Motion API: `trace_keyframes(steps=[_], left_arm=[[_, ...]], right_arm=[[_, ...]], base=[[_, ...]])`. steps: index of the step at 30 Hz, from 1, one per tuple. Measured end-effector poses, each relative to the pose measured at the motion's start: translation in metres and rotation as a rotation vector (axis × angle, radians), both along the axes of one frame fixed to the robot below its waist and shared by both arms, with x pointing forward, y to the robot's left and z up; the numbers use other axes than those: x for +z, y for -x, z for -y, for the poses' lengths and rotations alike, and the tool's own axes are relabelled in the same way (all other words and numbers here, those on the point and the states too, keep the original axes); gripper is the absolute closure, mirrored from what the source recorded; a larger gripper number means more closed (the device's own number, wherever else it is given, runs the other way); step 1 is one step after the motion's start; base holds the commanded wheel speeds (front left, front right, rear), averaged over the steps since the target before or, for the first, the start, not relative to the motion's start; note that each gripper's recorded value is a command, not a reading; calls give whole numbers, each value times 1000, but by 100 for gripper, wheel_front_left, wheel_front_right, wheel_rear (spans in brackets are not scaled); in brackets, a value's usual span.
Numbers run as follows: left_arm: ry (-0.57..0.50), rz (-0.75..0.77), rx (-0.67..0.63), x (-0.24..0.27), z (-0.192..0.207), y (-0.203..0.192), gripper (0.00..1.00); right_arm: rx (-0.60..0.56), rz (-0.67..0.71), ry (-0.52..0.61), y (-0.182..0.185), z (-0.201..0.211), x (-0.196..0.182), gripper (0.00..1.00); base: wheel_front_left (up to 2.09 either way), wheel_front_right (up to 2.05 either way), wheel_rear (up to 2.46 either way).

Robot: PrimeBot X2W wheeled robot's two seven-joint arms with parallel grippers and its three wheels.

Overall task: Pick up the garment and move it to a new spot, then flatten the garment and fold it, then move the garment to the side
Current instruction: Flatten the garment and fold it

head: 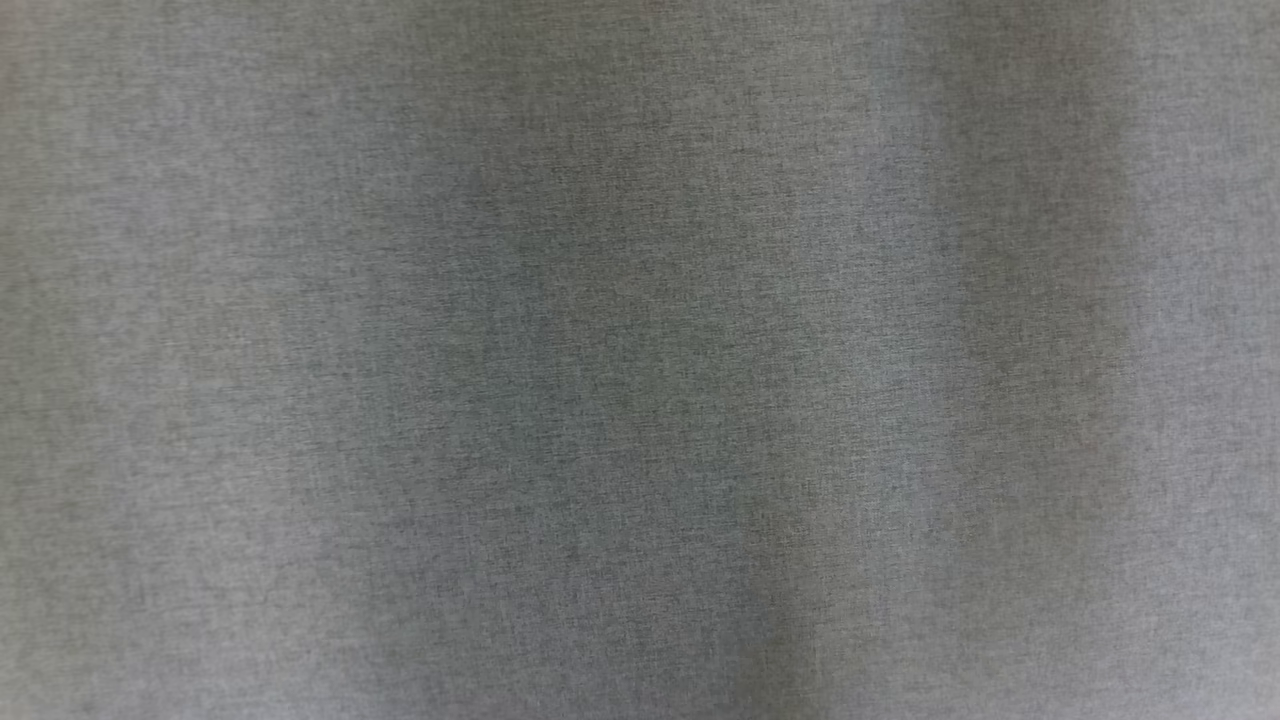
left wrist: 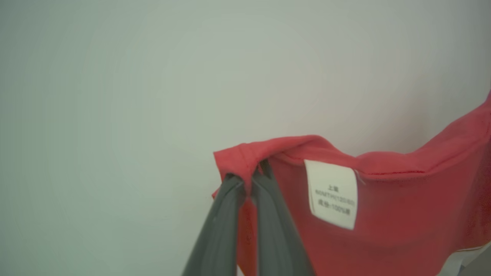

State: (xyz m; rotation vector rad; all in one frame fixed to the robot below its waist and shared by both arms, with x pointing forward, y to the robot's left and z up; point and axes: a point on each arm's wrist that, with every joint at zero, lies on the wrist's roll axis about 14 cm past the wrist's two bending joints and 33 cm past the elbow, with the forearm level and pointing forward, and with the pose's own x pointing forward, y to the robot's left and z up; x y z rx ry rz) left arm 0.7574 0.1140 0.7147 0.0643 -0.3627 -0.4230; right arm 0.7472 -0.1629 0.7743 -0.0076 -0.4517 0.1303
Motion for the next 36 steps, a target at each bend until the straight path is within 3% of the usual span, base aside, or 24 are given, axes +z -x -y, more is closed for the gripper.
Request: trace_keyframes(steps=[3, 7, 16, 23, 36], left_arm=[[-17, -21, -11, -17, 2, 4, 100], [40, -60, -38, -32, 1, 15, 100], [108, -153, -77, -66, -3, 55, 100], [186, -205, -73, -94, -8, 107, 100], [191, -304, -53, -157, 0, 220, 100]], right_arm=[[33, -22, -24, 1, -12, -14, 100], [55, -96, -73, 6, -11, -45, 100], [104, -225, -143, 44, 1, -96, 100], [137, -317, -223, 108, 30, -141, 100], [124, -517, -313, 245, 59, -224, 100]], base=[[0, 0, 0], [0, 0, 0], [0, 0, 0], [0, 0, 0], [0, 0, 0]])
